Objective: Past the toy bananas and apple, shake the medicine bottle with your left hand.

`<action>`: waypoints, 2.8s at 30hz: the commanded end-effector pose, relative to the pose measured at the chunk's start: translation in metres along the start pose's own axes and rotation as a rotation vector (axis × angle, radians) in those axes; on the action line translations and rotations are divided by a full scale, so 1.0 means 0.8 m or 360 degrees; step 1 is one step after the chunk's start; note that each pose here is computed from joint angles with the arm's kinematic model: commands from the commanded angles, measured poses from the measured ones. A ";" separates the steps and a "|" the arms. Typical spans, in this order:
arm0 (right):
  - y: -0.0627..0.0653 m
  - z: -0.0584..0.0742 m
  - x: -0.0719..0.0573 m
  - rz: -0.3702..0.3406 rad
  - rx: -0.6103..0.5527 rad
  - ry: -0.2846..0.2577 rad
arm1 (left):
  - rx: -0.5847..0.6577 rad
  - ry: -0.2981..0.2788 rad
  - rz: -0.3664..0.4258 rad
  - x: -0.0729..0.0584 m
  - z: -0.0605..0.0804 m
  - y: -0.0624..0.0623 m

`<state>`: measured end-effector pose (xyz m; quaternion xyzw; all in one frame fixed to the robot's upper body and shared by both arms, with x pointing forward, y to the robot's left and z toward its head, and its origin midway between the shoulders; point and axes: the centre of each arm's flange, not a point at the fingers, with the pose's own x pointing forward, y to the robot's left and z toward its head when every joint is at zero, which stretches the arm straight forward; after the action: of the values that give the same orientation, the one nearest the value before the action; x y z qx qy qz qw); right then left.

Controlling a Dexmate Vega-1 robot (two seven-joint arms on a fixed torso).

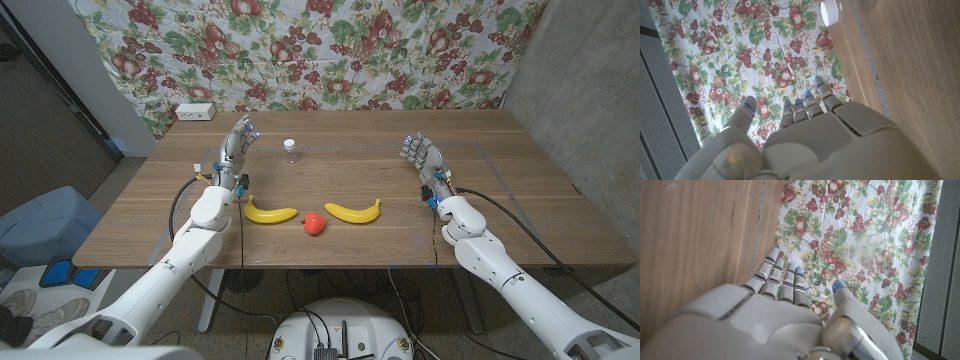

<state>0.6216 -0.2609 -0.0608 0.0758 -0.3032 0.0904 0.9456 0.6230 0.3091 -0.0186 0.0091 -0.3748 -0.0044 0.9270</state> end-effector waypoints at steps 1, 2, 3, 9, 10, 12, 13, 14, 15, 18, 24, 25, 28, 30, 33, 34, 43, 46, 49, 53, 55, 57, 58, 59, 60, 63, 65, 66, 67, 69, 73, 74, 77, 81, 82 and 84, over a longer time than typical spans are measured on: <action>0.006 -0.001 0.000 0.0009 -0.0006 0.0002 | 0.0140 0.0012 -0.0009 0.012 0.004 0.008; 0.006 -0.001 0.000 0.0011 -0.0008 0.0003 | 0.0147 0.0012 -0.0012 0.014 0.004 0.008; 0.006 -0.001 0.001 0.0013 -0.0012 0.0002 | 0.0157 0.0011 -0.0012 0.015 0.005 0.008; 0.006 0.000 0.002 0.0015 -0.0013 -0.0001 | 0.0221 0.0011 -0.0030 0.021 0.009 0.007; 0.006 0.000 0.002 0.0012 -0.0012 -0.0001 | 0.0234 0.0012 -0.0033 0.022 0.009 0.006; 0.005 0.001 0.002 0.0013 -0.0013 -0.0005 | 0.0250 0.0012 -0.0038 0.023 0.011 0.005; 0.005 0.001 0.002 0.0015 -0.0011 -0.0007 | 0.0261 0.0012 -0.0042 0.024 0.011 0.004; 0.005 0.001 0.001 0.0017 -0.0014 -0.0008 | 0.0275 0.0011 -0.0047 0.025 0.012 0.003; 0.005 0.001 0.001 0.0017 -0.0013 -0.0010 | 0.0288 0.0011 -0.0052 0.026 0.013 0.003; 0.005 0.002 0.000 0.0014 -0.0005 -0.0010 | 0.0320 0.0010 -0.0063 0.029 0.016 0.000; 0.005 0.001 -0.003 0.0029 -0.0012 -0.0006 | 0.0372 0.0011 -0.0092 0.034 0.019 -0.004; 0.005 0.001 -0.003 0.0026 -0.0005 -0.0004 | 0.0388 0.0010 -0.0096 0.034 0.020 -0.004; 0.006 0.000 -0.005 0.0027 -0.0002 -0.0001 | 0.0403 0.0009 -0.0104 0.035 0.022 -0.004; 0.006 0.000 -0.006 0.0025 0.0000 0.0000 | 0.0417 0.0009 -0.0106 0.036 0.022 -0.004; 0.008 0.000 -0.008 0.0034 -0.0011 -0.0002 | 0.0434 0.0011 -0.0109 0.036 0.022 -0.002; 0.008 0.000 -0.008 0.0031 -0.0007 -0.0001 | 0.0442 0.0013 -0.0112 0.036 0.022 -0.002; 0.014 0.002 -0.012 0.0039 -0.0015 -0.0009 | 0.0514 0.0010 -0.0139 0.043 0.024 0.003; 0.016 0.002 -0.013 0.0045 -0.0019 -0.0007 | 0.0548 0.0008 -0.0153 0.046 0.025 0.004; 0.018 0.002 -0.014 0.0046 -0.0020 -0.0006 | 0.0565 0.0007 -0.0166 0.049 0.026 0.004; 0.019 0.002 -0.016 0.0042 -0.0020 -0.0009 | 0.0596 0.0007 -0.0182 0.052 0.027 0.005; 0.020 0.003 -0.017 0.0040 -0.0021 -0.0010 | 0.0612 0.0007 -0.0193 0.054 0.028 0.004; 0.021 0.003 -0.018 0.0041 -0.0023 -0.0012 | 0.0625 0.0006 -0.0204 0.055 0.029 0.004; 0.022 0.003 -0.019 0.0039 -0.0020 -0.0014 | 0.0633 0.0003 -0.0209 0.056 0.029 0.004; 0.022 0.003 -0.019 0.0036 -0.0018 -0.0015 | 0.0642 0.0001 -0.0211 0.057 0.030 0.003; 0.022 0.004 -0.020 0.0036 -0.0020 -0.0016 | 0.0651 -0.0001 -0.0213 0.057 0.030 0.003; 0.023 0.004 -0.022 0.0035 -0.0024 -0.0019 | 0.0674 -0.0004 -0.0226 0.060 0.031 0.002; 0.024 0.004 -0.023 0.0033 -0.0025 -0.0019 | 0.0696 -0.0002 -0.0237 0.061 0.032 0.002; 0.024 0.004 -0.023 0.0029 -0.0023 -0.0019 | 0.0702 -0.0003 -0.0241 0.062 0.033 0.002; 0.024 0.004 -0.024 0.0035 -0.0030 -0.0019 | 0.0704 -0.0002 -0.0244 0.062 0.033 0.001; 0.025 0.004 -0.024 0.0031 -0.0030 -0.0020 | 0.0712 -0.0002 -0.0251 0.064 0.033 0.001; 0.025 0.004 -0.026 0.0030 -0.0034 -0.0020 | 0.0731 0.0001 -0.0263 0.066 0.034 0.000; 0.025 0.004 -0.027 0.0028 -0.0034 -0.0020 | 0.0735 0.0002 -0.0265 0.067 0.034 0.000; 0.025 0.004 -0.028 0.0022 -0.0030 -0.0022 | 0.0746 0.0004 -0.0275 0.068 0.034 0.000; 0.025 0.004 -0.029 0.0022 -0.0033 -0.0024 | 0.0765 0.0003 -0.0286 0.071 0.035 -0.002; 0.025 0.004 -0.030 0.0021 -0.0031 -0.0025 | 0.0769 0.0004 -0.0288 0.071 0.035 -0.003; 0.025 0.004 -0.030 0.0020 -0.0032 -0.0024 | 0.0778 0.0005 -0.0296 0.072 0.036 -0.004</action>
<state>0.5990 -0.2449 -0.0693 0.0648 -0.3095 0.0954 0.9439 0.6424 0.3074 0.0375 0.2488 -0.3637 0.0047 0.8977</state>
